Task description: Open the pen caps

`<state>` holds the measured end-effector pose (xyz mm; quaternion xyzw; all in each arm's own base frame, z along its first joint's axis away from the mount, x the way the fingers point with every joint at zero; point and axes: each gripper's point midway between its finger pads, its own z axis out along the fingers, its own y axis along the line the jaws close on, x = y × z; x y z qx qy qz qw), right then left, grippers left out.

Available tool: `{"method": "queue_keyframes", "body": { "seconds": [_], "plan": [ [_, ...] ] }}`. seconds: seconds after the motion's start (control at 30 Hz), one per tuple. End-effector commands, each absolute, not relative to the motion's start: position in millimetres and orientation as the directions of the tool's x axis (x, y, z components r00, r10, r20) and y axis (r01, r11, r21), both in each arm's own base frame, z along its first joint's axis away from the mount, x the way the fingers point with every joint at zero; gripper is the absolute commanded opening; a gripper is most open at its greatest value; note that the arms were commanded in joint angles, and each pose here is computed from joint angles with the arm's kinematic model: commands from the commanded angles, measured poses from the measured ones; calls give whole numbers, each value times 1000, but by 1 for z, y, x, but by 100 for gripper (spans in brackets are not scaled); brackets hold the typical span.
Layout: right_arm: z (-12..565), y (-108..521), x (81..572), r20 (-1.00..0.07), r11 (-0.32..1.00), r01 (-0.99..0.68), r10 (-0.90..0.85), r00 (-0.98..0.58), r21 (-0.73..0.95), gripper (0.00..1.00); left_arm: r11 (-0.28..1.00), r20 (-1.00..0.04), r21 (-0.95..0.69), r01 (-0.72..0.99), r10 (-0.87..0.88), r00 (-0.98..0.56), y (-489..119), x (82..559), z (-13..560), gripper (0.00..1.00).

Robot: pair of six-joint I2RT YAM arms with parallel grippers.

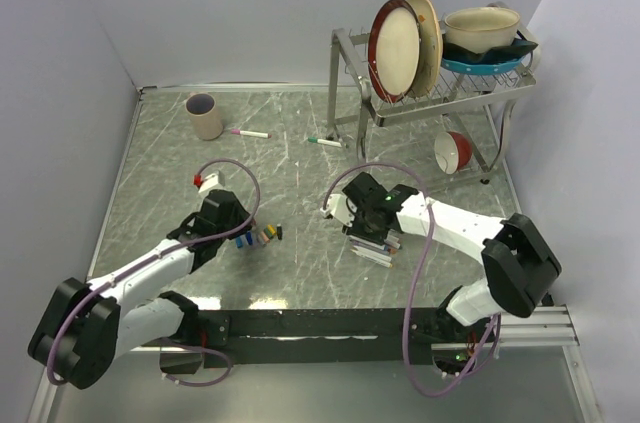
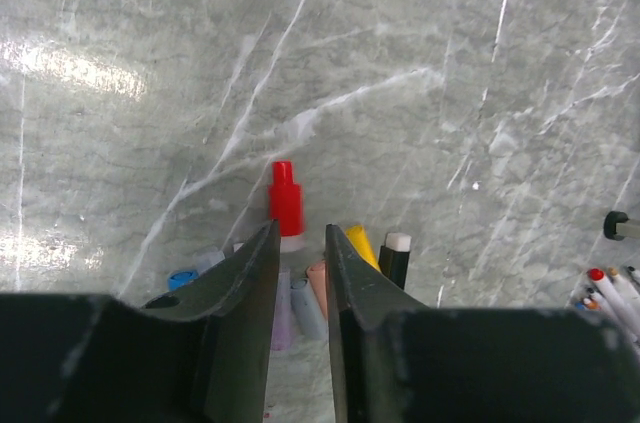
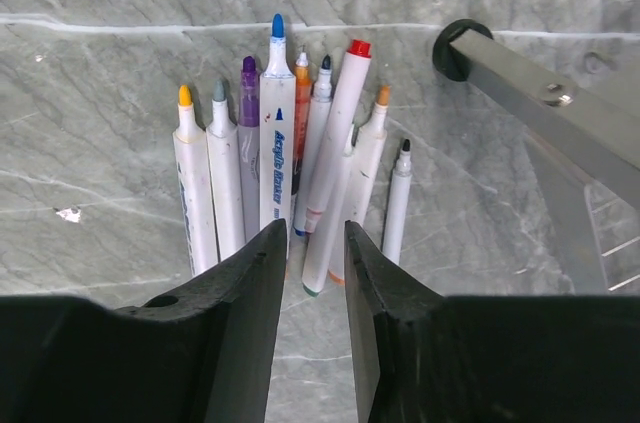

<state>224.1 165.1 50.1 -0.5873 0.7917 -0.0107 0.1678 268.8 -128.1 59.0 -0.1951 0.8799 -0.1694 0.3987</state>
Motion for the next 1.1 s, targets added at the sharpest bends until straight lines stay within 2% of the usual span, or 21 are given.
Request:
{"method": "queue_keyframes", "body": {
  "seconds": [0.0,0.13,0.3,0.33,0.37,0.43,0.47,0.53,0.57,0.63,0.67,0.73,0.77,0.8,0.87,0.9,0.93,1.0,1.07],
  "plan": [
    [64,169,227,-312,313,-922,-920,-236,-228,38,850,-639,-491,-190,-499,-586,-136,281,73,34],
    [72,170,228,-341,317,-917,-913,-225,-242,38,850,-642,-488,-198,-503,-579,-135,282,77,40],
    [89,177,227,-412,320,-915,-889,-200,-246,41,854,-679,-490,-173,-499,-538,-137,306,108,64],
    [95,178,228,-433,326,-910,-880,-193,-258,45,854,-676,-493,-164,-495,-545,-140,312,111,68],
    [97,179,227,-444,326,-910,-876,-188,-258,46,848,-684,-509,-151,-505,-526,-144,325,127,76],
    [106,182,227,-480,330,-905,-861,-171,-270,50,840,-660,-516,-168,-514,-547,-145,342,124,84],
    [108,182,226,-490,331,-905,-856,-168,-268,51,819,-655,-548,-170,-546,-523,-148,359,141,87],
    [114,184,225,-511,329,-904,-846,-154,-273,53,814,-610,-521,-259,-567,-554,-142,376,122,88],
    [115,185,224,-516,326,-906,-843,-149,-271,53,782,-610,-540,-311,-618,-496,-139,398,143,88],
    [118,185,224,-524,326,-904,-840,-143,-276,54,777,-564,-437,-452,-629,-535,-129,406,113,88],
    [118,185,224,-524,327,-903,-840,-143,-278,54,749,-578,-463,-473,-660,-480,-131,431,138,88],
    [119,185,223,-523,320,-905,-842,-136,-280,54,749,-546,-352,-561,-651,-527,-128,437,109,86],
    [120,185,223,-525,322,-903,-840,-135,-283,54,733,-556,-386,-560,-669,-492,-134,459,131,84],
    [121,185,222,-529,318,-904,-839,-128,-286,54,726,-561,-316,-611,-662,-496,-127,465,110,83],
    [123,186,222,-535,319,-903,-836,-125,-287,54,675,-563,-265,-688,-688,-458,-119,475,120,74],
    [125,186,222,-543,324,-900,-831,-123,-291,55,658,-577,-184,-730,-674,-461,-110,479,99,68],
    [125,185,221,-540,321,-901,-833,-121,-293,54,632,-595,-221,-743,-691,-410,-111,497,120,57],
    [126,184,223,-543,329,-895,-831,-122,-302,55,640,-588,-128,-758,-664,-461,-107,497,98,56],
    [126,184,223,-540,329,-893,-833,-121,-307,55,650,-587,-139,-747,-661,-466,-108,507,99,56]
  ]
}}
